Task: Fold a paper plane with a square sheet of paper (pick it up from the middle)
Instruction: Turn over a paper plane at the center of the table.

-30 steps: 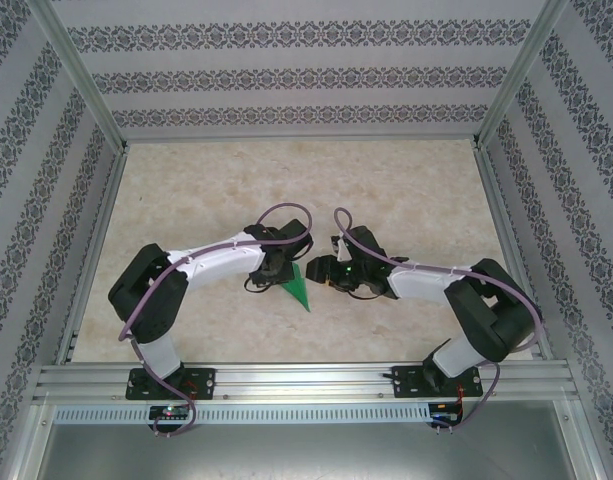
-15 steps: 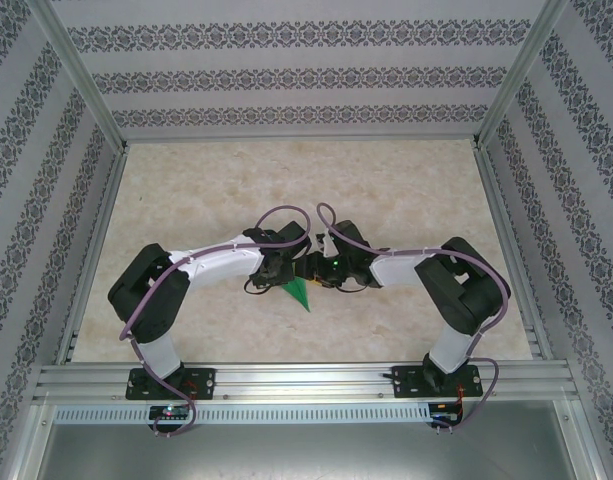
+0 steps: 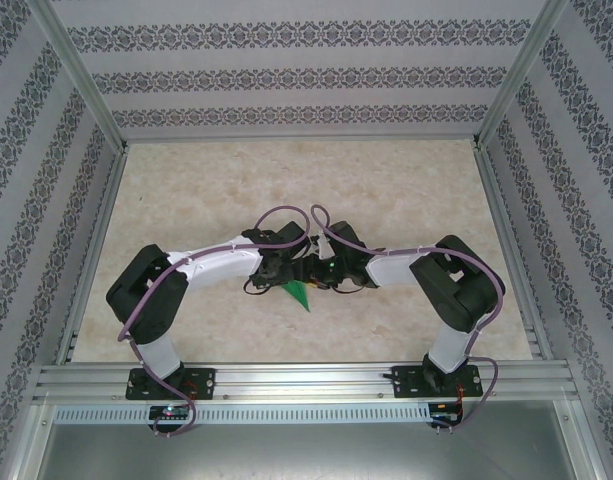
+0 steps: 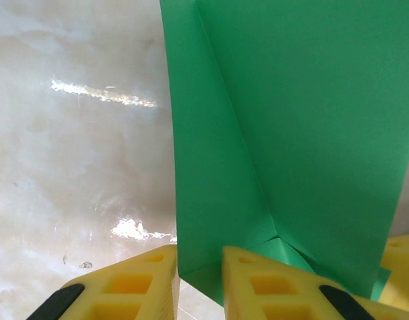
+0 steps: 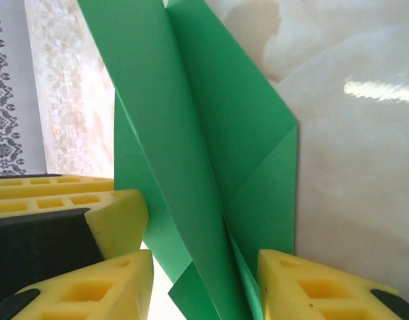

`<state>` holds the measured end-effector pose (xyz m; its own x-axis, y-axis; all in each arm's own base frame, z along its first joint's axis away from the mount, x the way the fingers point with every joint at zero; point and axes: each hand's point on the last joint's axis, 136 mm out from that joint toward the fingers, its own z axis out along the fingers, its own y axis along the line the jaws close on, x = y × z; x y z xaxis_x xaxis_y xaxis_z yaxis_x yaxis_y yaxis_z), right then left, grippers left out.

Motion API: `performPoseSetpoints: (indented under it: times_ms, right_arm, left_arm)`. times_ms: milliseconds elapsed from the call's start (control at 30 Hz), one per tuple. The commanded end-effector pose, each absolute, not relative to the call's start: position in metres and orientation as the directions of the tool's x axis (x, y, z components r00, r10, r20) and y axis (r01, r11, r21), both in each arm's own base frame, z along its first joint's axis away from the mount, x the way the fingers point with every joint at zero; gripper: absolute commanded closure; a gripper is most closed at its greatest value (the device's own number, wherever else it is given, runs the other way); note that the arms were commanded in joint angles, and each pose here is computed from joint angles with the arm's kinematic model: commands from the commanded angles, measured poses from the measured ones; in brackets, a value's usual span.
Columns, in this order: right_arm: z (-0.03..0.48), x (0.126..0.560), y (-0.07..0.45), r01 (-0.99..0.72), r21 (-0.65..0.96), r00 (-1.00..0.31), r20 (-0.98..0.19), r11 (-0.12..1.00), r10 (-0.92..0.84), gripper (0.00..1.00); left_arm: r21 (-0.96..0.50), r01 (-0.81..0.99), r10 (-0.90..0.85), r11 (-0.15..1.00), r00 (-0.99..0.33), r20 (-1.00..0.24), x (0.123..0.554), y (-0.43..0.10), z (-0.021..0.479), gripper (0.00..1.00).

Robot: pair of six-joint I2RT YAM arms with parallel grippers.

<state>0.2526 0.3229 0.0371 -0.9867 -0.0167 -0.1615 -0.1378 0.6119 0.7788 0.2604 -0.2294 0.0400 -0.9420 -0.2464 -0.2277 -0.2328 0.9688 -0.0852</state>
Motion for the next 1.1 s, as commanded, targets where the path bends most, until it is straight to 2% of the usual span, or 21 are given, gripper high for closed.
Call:
performPoseSetpoints:
  times_ms: [0,133,267,367,700,1067]
  right_arm:
    - [0.041,0.253,0.331,-0.195,0.780,-0.978,-0.201,0.595,-0.057,0.54]
    - [0.043,0.253,0.333,-0.197,0.795,-0.977,-0.205,0.574,-0.051,0.51]
    - [0.036,0.250,0.332,-0.218,0.760,-0.973,-0.216,0.613,-0.078,0.53]
    - [0.031,0.248,0.332,-0.241,0.729,-0.968,-0.227,0.640,-0.106,0.64]
    - [0.022,0.248,0.328,-0.305,0.626,-0.949,-0.263,0.718,-0.173,0.77]
    - [0.044,0.254,0.319,-0.305,0.576,-0.944,-0.287,0.758,-0.162,0.94]
  left_arm:
    - [-0.130,-0.223,-0.250,0.966,-0.934,-0.254,0.267,-0.232,0.051,0.76]
    - [-0.128,-0.228,-0.254,0.965,-0.932,-0.257,0.267,-0.230,0.051,0.76]
    - [-0.138,-0.225,-0.254,0.965,-0.931,-0.260,0.268,-0.231,0.052,0.76]
    - [-0.134,-0.225,-0.253,0.965,-0.931,-0.264,0.268,-0.230,0.052,0.76]
    - [-0.153,-0.219,-0.253,0.964,-0.932,-0.261,0.266,-0.231,0.052,0.75]
    - [-0.297,-0.173,-0.266,0.939,-0.913,-0.309,0.274,-0.247,0.082,0.69]
